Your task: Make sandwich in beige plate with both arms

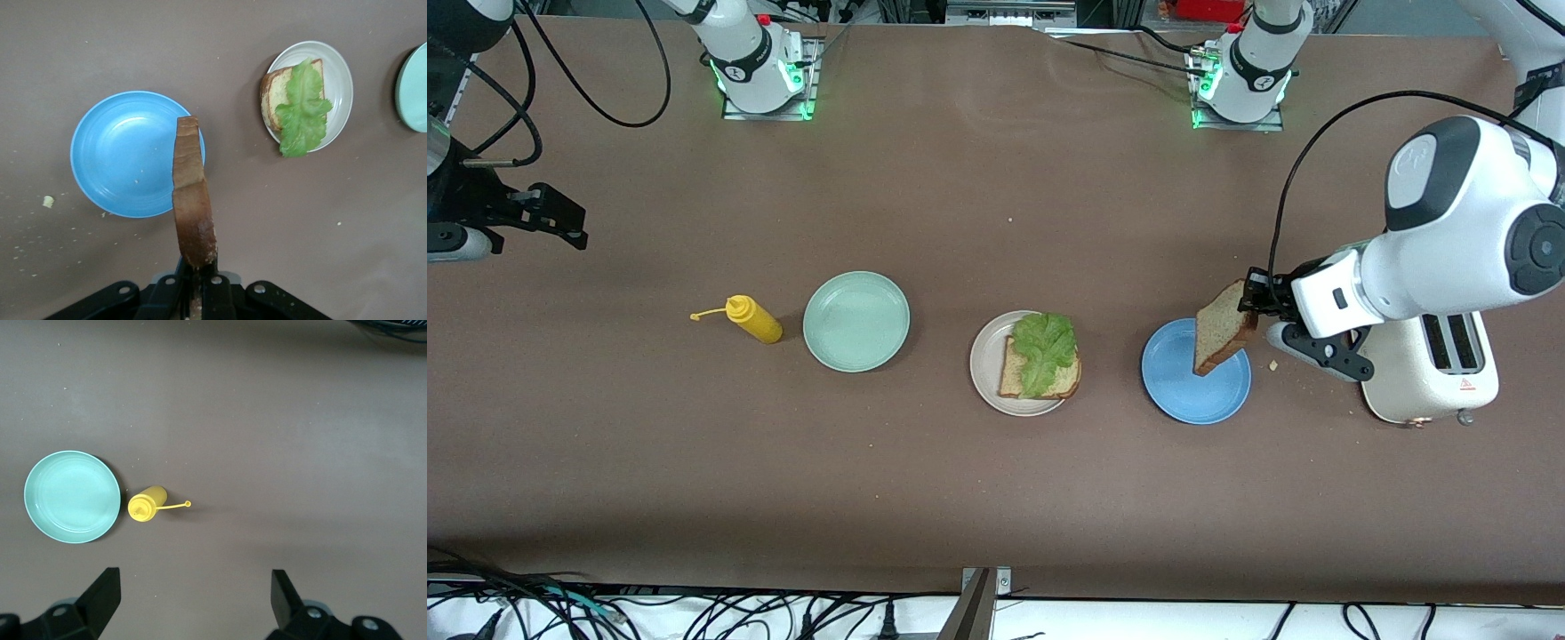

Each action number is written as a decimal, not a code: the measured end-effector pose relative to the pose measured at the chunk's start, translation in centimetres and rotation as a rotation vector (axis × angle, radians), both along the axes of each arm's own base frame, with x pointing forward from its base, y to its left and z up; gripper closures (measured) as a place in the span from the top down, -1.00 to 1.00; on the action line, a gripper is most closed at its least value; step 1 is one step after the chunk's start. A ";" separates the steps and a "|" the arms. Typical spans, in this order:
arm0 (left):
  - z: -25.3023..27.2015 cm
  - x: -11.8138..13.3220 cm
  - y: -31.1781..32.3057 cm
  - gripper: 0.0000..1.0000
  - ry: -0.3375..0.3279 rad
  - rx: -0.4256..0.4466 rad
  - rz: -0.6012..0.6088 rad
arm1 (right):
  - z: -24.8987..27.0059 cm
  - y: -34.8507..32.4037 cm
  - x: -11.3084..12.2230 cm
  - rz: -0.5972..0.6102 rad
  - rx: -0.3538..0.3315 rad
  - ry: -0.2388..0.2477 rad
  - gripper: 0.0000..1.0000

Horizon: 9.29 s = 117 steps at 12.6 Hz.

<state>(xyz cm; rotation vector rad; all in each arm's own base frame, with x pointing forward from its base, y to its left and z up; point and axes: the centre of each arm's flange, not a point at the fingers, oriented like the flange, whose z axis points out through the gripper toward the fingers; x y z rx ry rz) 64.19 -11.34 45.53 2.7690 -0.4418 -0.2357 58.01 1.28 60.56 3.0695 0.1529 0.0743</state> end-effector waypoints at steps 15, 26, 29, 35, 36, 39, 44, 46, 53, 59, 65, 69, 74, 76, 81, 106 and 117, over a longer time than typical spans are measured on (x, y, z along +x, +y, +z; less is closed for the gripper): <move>-13.9 2.7 -6.8 -0.84 0.278 -0.662 0.187 | 0.3 1.5 -0.4 0.051 -0.025 0.066 1.00; -24.6 2.3 -15.2 -0.84 0.207 -0.765 0.128 | 1.3 1.2 -1.1 0.044 -0.024 0.086 1.00; -26.1 3.1 -15.1 -0.84 0.172 -0.786 0.112 | 1.3 1.6 -1.2 0.050 -0.021 0.091 1.00; -29.1 3.2 -15.1 -0.02 0.080 -0.795 0.069 | 1.2 1.7 -1.2 0.052 -0.021 0.093 1.00; -29.0 3.4 -14.9 0.21 0.061 -0.799 0.058 | 1.1 1.7 -1.1 0.051 -0.021 0.094 1.00; -27.9 4.4 -14.3 0.83 0.018 -0.808 0.046 | 0.8 1.6 -1.0 0.049 -0.022 0.098 1.00; -24.5 5.7 -13.0 1.00 -0.049 -0.786 0.012 | 0.7 1.5 -0.9 0.048 -0.022 0.098 1.00; -22.7 6.0 -11.5 1.00 -0.050 -0.733 -0.019 | 0.7 1.5 -0.9 0.048 -0.022 0.098 1.00; -7.4 5.1 -1.9 1.00 0.003 -0.298 -0.108 | 0.7 1.7 -0.8 0.049 -0.009 0.096 1.00; 3.0 2.5 4.1 1.00 -0.069 -0.024 -0.091 | 0.7 1.8 -0.8 0.046 0.021 0.095 1.00; 12.2 -4.0 7.2 1.00 -0.175 0.272 -0.075 | 0.2 1.6 0.2 0.044 0.021 0.063 1.00; 12.7 -4.7 9.0 1.00 -0.176 0.291 -0.046 | 0.1 1.4 0.6 0.039 0.021 0.040 1.00; 12.2 -4.5 8.9 1.00 -0.168 0.292 -0.044 | 0.1 1.2 0.7 0.036 0.021 0.039 1.00; 12.2 -4.4 9.6 1.00 -0.166 0.294 -0.033 | 0.0 0.9 0.7 0.031 0.021 0.040 1.00; 12.2 -4.4 9.8 1.00 -0.165 0.294 -0.028 | -0.5 0.8 0.9 0.029 0.020 0.048 1.00; 15.3 -7.4 8.1 1.00 -0.139 0.311 0.117 | 0.2 3.2 0.1 0.062 0.077 0.065 1.00; 15.4 -7.5 8.0 1.00 -0.148 0.307 0.082 | -0.1 3.4 -0.5 0.065 0.077 0.095 1.00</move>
